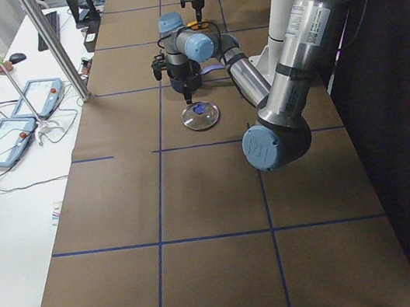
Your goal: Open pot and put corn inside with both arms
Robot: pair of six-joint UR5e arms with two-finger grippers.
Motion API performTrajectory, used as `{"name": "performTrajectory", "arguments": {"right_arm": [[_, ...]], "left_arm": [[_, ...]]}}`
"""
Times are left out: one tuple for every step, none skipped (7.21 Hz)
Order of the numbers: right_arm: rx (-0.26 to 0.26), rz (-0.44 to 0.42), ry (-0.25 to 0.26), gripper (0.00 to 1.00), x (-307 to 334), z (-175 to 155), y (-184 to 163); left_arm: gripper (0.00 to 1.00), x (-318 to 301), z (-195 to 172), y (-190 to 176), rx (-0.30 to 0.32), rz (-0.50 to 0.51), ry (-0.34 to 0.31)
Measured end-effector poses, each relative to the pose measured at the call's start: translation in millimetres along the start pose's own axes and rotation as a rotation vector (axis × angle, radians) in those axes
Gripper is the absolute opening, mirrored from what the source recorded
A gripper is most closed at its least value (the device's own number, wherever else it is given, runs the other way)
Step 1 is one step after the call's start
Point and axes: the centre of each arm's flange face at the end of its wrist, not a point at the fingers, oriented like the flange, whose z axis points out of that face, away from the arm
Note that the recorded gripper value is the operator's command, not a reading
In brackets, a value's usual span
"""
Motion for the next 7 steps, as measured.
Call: {"name": "performTrajectory", "arguments": {"right_arm": [[-0.001,0.001,0.002,0.20,1,1,0],[0.000,0.000,0.002,0.07,1,1,0],[0.002,-0.002,-0.001,0.02,0,0,0],[0.004,-0.006,-0.006,0.00,-2,-3,0],[0.007,-0.010,-0.015,0.00,-4,-8,0],[0.013,-0.013,-0.031,0.00,-8,-19,0],[0.025,-0.011,-0.053,0.00,-12,-34,-4]], "left_arm": [[1.00,-22,-6,-1,0.011,0.019,-0.009],[1.00,-49,-11,-5,0.019,0.044,-0.022],[1.00,-82,-17,-14,0.018,0.075,-0.031],[1.00,-122,-23,-24,0.008,0.112,-0.032],[1.00,-166,-29,-35,0.002,0.151,-0.038],[1.00,-212,-31,-48,-0.004,0.187,-0.050],[1.00,-263,-30,-65,-0.019,0.222,-0.055]]}}
